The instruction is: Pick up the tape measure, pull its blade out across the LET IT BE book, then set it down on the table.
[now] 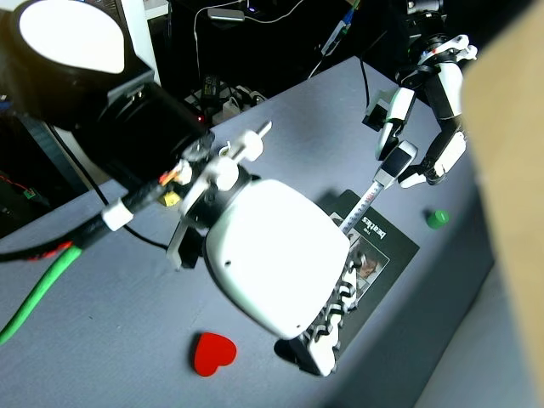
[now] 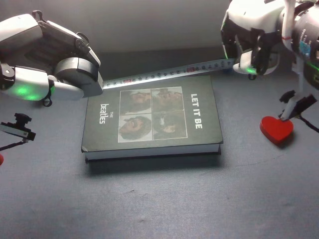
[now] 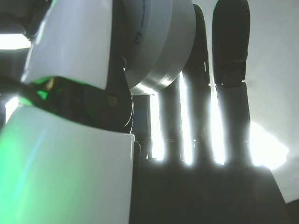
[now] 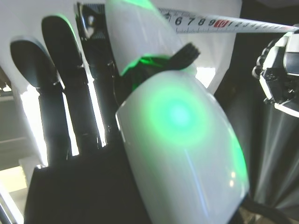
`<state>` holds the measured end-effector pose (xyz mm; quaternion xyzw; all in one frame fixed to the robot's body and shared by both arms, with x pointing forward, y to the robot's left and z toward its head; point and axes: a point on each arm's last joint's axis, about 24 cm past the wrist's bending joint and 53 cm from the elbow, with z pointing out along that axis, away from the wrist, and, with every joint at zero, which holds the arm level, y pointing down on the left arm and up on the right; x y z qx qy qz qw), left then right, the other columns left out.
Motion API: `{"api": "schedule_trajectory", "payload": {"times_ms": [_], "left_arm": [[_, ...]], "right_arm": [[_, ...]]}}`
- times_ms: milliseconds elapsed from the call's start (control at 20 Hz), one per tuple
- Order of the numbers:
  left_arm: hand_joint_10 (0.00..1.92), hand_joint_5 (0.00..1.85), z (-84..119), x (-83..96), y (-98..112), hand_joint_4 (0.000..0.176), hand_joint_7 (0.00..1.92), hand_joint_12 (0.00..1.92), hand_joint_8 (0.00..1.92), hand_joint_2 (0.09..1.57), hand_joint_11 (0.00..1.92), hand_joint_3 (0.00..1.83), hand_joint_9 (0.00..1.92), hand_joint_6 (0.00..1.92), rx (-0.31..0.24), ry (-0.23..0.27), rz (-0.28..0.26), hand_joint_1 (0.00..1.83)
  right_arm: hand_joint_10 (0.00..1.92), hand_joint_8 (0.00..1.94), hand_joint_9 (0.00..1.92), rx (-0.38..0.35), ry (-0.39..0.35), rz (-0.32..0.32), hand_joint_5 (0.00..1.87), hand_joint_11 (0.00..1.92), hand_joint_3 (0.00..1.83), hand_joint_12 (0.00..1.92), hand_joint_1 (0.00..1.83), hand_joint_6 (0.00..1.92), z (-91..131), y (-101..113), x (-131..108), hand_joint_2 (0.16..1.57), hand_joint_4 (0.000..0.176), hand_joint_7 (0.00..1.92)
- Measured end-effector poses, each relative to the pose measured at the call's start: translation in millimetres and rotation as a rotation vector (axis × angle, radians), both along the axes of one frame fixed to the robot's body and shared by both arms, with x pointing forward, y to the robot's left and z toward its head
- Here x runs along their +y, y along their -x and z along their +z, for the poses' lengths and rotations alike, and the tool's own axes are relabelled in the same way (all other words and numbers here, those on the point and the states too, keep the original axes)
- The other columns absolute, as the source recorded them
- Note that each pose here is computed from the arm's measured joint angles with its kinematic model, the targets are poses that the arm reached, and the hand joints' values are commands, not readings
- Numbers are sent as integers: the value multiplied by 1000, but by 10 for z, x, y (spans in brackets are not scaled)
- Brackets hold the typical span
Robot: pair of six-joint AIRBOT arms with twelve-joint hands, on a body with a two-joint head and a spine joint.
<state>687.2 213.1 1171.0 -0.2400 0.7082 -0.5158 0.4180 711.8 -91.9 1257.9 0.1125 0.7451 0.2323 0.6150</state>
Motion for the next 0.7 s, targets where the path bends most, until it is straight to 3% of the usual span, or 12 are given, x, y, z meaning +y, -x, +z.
{"api": "schedule_trajectory", "payload": {"times_ms": [150,300,350,400,500,550,600,700], "left_arm": [[1149,1024,-1,1,0,0,1007,1010,934,1079,994,1,1057,656,0,0,0,1383],[1189,1014,3,1,-1,0,942,993,1001,1096,978,1,1008,708,0,2,1,1380],[890,1035,3,3,-2,0,1000,992,1060,1096,972,1,1021,741,1,3,2,1271],[723,1030,5,6,-4,0,1024,978,1060,1096,979,0,1069,753,1,5,3,1252],[614,1007,5,-2,1,0,1055,965,1037,1094,973,0,1110,769,-2,1,-1,1255],[607,1005,-1,-9,2,0,1055,964,1033,1095,971,0,1114,779,-1,-1,-3,1253],[1028,1037,-3,-8,2,0,1028,977,938,1077,970,2,1077,652,0,-1,-2,1359],[1124,1050,-2,-8,2,0,1034,984,903,1070,976,0,1075,599,-1,-1,-3,1387]], "right_arm": [[1103,1181,820,-1,0,-6,765,659,0,1525,1240,1125,-1,-53,-104,1171,0,991],[1104,1196,802,-4,-2,-7,749,648,1,1529,1236,1153,8,-100,-199,1177,0,977],[1105,1200,801,-5,-2,-11,747,648,1,1529,1236,1155,13,-124,-244,1178,0,977],[1109,1201,807,-7,-2,-16,746,646,1,1529,1237,1154,17,-144,-292,1179,0,977],[1114,1197,816,-7,2,-28,741,644,1,1530,1237,1159,7,-170,-365,1180,0,980],[1115,1197,817,-10,9,-30,741,644,1,1530,1236,1159,6,-187,-408,1179,0,980],[1112,1184,825,-10,8,-31,751,658,0,1528,1238,1151,5,-193,-429,1176,0,987],[1110,1183,827,-11,9,-36,755,638,0,1519,1239,1144,8,-212,-464,1174,0,988]]}}
